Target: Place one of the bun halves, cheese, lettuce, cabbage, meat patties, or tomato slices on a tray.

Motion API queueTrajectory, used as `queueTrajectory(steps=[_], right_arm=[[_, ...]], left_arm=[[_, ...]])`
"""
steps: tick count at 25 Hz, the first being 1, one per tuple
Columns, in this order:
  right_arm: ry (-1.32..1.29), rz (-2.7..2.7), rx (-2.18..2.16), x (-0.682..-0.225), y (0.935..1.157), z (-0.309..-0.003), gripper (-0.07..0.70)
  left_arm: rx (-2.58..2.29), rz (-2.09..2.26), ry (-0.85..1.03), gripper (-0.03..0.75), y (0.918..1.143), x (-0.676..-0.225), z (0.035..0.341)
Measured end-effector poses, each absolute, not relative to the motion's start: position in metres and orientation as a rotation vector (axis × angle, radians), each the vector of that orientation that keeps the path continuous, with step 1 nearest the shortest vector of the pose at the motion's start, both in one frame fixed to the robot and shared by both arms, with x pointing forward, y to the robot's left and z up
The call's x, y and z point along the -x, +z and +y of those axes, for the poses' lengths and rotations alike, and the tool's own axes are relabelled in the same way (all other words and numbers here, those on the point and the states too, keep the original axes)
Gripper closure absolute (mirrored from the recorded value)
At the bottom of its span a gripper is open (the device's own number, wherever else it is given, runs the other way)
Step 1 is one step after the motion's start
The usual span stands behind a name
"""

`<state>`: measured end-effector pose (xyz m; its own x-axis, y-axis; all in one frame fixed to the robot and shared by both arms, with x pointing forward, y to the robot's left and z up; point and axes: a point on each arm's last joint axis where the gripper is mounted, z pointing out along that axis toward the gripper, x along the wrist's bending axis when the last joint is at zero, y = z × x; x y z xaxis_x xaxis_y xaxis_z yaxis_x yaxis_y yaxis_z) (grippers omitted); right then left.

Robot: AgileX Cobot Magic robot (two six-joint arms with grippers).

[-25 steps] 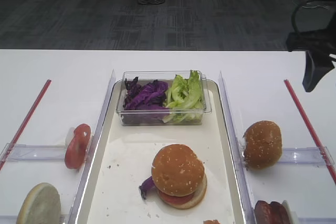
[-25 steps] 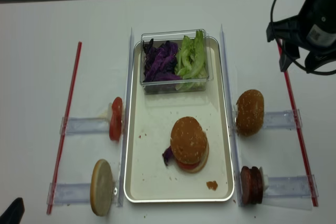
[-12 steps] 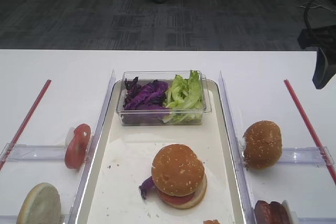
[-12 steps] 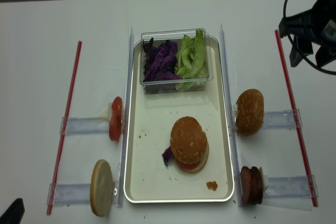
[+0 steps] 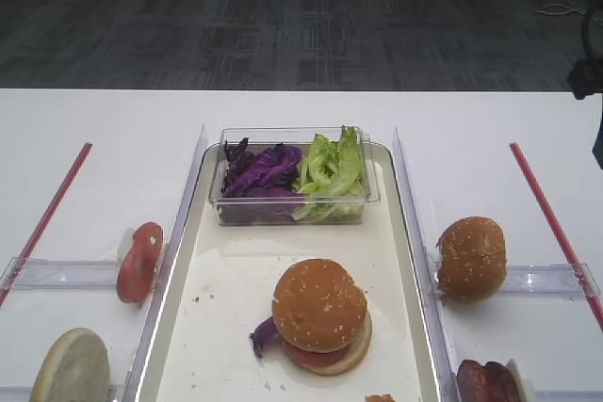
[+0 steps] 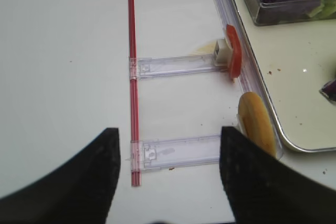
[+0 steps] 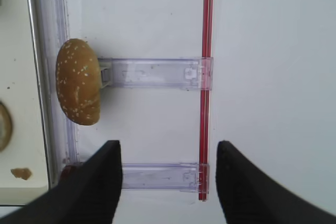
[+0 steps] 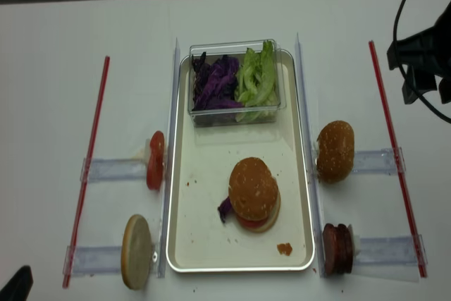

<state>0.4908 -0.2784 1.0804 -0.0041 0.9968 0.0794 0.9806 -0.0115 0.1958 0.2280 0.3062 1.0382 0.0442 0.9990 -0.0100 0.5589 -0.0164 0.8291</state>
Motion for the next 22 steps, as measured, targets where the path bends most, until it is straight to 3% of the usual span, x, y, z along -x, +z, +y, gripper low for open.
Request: queueTrajectory(steps=[22], right_arm=[[0.600, 2.027, -2.022, -0.343, 1.092, -0.283, 0.210]], left_arm=[[-1.654, 1.591, 0.836, 0.319, 1.038, -0.228, 0.306]])
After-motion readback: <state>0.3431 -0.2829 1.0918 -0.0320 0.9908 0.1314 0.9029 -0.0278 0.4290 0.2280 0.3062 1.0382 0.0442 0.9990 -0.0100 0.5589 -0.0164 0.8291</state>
